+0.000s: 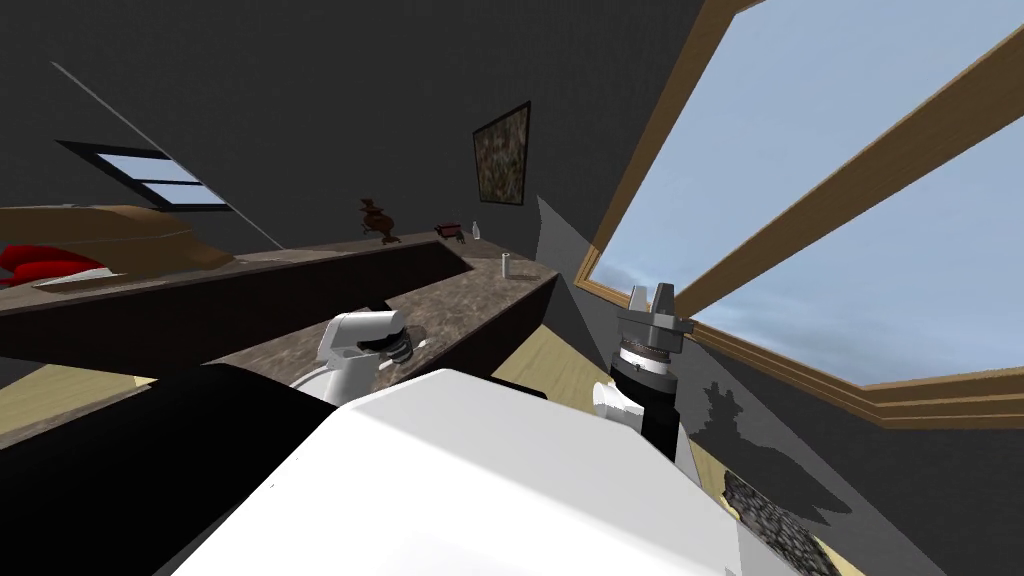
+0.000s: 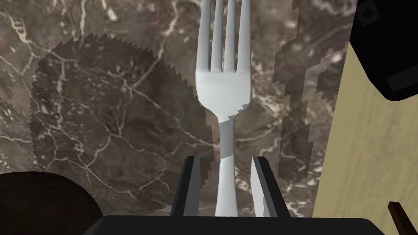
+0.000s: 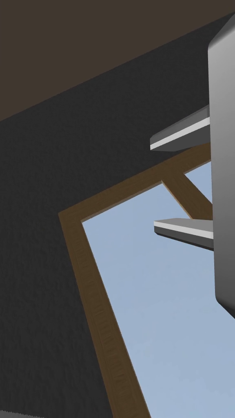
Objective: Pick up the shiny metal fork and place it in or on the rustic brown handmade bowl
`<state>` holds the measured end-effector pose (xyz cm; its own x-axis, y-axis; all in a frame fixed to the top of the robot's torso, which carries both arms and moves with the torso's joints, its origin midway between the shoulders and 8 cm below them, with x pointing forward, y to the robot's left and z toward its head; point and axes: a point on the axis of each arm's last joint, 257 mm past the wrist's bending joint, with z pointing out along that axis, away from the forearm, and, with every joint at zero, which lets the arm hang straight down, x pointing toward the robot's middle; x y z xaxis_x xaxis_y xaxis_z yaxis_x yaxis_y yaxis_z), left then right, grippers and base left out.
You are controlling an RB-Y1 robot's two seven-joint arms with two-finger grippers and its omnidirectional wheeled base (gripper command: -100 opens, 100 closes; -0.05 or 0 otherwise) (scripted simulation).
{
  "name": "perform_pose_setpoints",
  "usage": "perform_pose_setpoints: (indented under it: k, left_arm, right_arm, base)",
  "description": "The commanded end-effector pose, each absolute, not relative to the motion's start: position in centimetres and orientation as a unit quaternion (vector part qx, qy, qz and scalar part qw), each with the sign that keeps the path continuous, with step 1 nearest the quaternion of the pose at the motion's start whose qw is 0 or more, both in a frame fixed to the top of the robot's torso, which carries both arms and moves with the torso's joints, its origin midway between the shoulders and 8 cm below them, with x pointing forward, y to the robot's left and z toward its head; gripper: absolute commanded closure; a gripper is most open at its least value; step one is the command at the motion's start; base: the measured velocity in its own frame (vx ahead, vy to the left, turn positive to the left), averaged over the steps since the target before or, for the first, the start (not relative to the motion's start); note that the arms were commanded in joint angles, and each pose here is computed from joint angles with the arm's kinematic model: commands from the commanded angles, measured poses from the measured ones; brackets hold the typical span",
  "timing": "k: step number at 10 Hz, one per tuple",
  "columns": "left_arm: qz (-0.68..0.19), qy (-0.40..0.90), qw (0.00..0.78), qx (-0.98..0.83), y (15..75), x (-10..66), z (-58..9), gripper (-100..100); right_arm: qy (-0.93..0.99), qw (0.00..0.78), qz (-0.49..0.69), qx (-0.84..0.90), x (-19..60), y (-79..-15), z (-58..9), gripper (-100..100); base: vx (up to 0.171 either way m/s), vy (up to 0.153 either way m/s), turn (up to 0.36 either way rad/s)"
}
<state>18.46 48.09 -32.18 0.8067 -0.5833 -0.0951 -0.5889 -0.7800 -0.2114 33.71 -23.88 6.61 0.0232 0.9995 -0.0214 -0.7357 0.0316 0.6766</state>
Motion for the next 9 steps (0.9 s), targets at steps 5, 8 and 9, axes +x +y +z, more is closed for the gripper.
perform_pose_setpoints:
  k: [5,8,9]
  left_arm:
    - [-0.007,0.327,0.136,-0.935,48.6,19.6,-31.7,100]
    - [-0.026,0.332,0.159,-0.929,50.1,21.2,-31.2,100]
    - [-0.031,0.334,0.165,-0.927,50.6,21.7,-30.9,100]
  right_arm:
    - [0.261,0.669,0.648,0.253,33.7,-23.9,6.6,0]
    - [0.261,0.669,0.648,0.253,33.7,-23.9,6.6,0]
    - [0.261,0.669,0.648,0.253,33.7,-23.9,6.6,0]
  base:
    - [0.025,-0.019,0.083]
    - [-0.071,-0.025,0.08]
    - [-0.085,-0.006,0.103]
